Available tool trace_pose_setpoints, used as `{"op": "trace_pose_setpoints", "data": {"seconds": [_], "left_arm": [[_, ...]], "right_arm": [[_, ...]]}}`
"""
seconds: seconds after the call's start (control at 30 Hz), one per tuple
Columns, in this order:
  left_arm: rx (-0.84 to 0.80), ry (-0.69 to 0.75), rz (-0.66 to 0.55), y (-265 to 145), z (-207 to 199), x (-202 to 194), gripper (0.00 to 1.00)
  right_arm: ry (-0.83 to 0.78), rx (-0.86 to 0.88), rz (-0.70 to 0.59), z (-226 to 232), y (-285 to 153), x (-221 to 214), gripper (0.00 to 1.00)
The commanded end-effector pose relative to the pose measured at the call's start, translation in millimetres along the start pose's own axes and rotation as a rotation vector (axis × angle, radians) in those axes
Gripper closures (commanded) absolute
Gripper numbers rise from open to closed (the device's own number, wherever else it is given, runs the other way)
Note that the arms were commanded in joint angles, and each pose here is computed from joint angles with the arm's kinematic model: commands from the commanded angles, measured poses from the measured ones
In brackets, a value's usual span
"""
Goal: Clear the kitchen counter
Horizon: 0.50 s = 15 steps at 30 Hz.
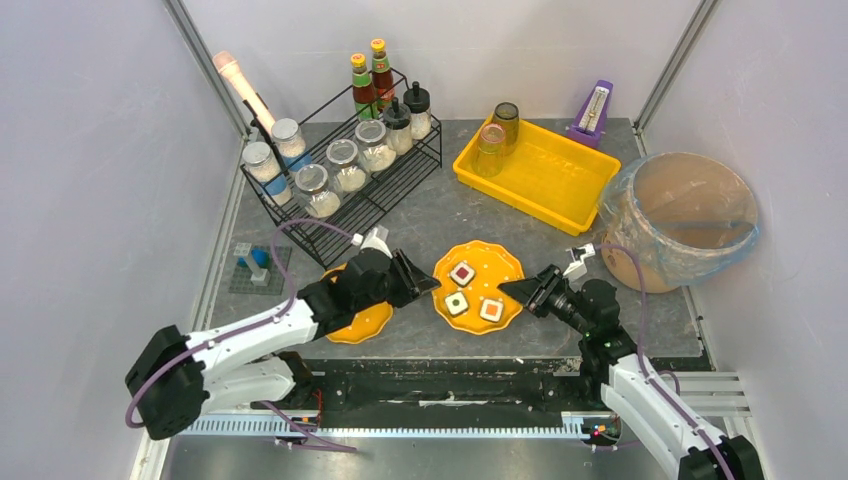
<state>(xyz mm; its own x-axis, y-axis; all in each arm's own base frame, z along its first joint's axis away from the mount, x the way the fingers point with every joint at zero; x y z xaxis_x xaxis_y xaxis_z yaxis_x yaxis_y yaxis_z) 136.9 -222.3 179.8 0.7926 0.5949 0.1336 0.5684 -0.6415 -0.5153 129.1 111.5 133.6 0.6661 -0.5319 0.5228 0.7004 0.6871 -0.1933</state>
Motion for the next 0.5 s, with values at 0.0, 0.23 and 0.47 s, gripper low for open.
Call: {"op": "trace_pose_setpoints", "data": {"seconds": [0.0, 0.23, 0.47], "left_arm": [[-0.17, 0.152, -0.124, -32.7, -59.6, 19.2, 0.46], [-0.019, 0.477, -0.368, -88.4, -67.5, 53.1, 0.15], [0.043, 0.657, -0.682, -143.6, -55.5, 81.6, 0.04]], "right_arm": [[-0.026, 0.066, -0.078, 35.9, 1.0, 29.3, 1.0], [-0.009, 0.069, -0.128, 93.9, -5.1, 72.8, 1.0], [0.039, 0.11, -0.255, 144.9, -16.5, 110.8, 1.0]]}}
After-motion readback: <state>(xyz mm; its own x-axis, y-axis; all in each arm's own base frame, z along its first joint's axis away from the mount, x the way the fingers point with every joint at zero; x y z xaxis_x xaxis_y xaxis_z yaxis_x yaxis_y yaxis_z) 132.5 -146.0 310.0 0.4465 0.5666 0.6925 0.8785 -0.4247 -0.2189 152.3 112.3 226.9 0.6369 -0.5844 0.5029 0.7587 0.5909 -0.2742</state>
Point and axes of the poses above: each gripper's point midway between its finger pads, its own y axis out along the fingers, its own z axis along the line the jaws close on, x = y × z, the point moved 10 cm from there along -y, back along the fingers, and after that the axes turned 11 degrees about -y, right-handed, at the moved point
